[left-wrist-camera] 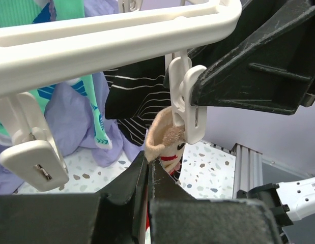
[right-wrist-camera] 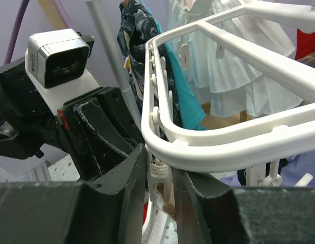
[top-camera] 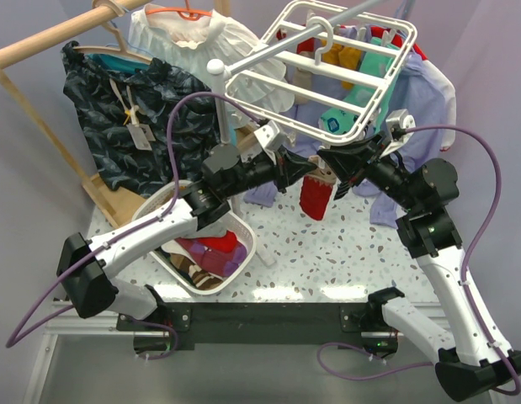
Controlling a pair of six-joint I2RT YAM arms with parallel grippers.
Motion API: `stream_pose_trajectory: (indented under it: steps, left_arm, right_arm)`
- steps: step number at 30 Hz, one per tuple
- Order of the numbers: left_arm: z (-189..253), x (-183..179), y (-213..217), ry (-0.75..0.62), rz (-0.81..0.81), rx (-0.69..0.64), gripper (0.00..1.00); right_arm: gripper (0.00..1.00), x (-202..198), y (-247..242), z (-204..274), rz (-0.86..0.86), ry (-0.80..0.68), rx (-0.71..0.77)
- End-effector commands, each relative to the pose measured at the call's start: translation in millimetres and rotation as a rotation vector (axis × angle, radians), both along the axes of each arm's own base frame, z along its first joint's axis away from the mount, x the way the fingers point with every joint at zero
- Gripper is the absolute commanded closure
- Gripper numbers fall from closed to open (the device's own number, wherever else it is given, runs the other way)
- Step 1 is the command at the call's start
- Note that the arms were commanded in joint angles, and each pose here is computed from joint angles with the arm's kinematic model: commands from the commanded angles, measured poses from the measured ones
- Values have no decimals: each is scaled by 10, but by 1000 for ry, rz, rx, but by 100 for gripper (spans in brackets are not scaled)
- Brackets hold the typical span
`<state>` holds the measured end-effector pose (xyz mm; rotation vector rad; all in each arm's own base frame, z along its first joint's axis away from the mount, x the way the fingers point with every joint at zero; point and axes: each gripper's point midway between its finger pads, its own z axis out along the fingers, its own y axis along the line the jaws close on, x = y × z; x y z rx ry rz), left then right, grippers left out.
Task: Clip the socks to the hanger
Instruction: Clamp the sock onto the hanger.
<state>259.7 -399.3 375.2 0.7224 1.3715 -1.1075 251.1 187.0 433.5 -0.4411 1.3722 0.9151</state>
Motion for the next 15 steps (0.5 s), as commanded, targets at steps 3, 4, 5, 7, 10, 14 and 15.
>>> stream_pose_trajectory:
  steps: [3,4,5,7,10,14,15]
  left_arm:
    - [365,-30,77,1,-21,-87,100]
    - [371,-36,64,8,-28,-88,100]
    - [382,-46,58,10,-35,-90,100]
    - [394,-72,43,20,-52,-94,100]
    - [421,-117,36,30,-75,-102,100]
    - [466,-180,45,30,-100,-112,100]
    - [469,-184,49,33,-101,-113,100]
  right_arm:
    - [92,-19,49,-129,35,5,-41]
    - [92,-16,47,-132,34,7,-41]
    - [92,-17,44,-142,33,7,-43]
    - [92,-22,51,-139,36,5,-43]
    - [92,-18,42,-132,32,-3,-45]
    - [91,-13,37,-125,28,-8,-47]
    - [91,-18,42,-125,31,-8,-47]
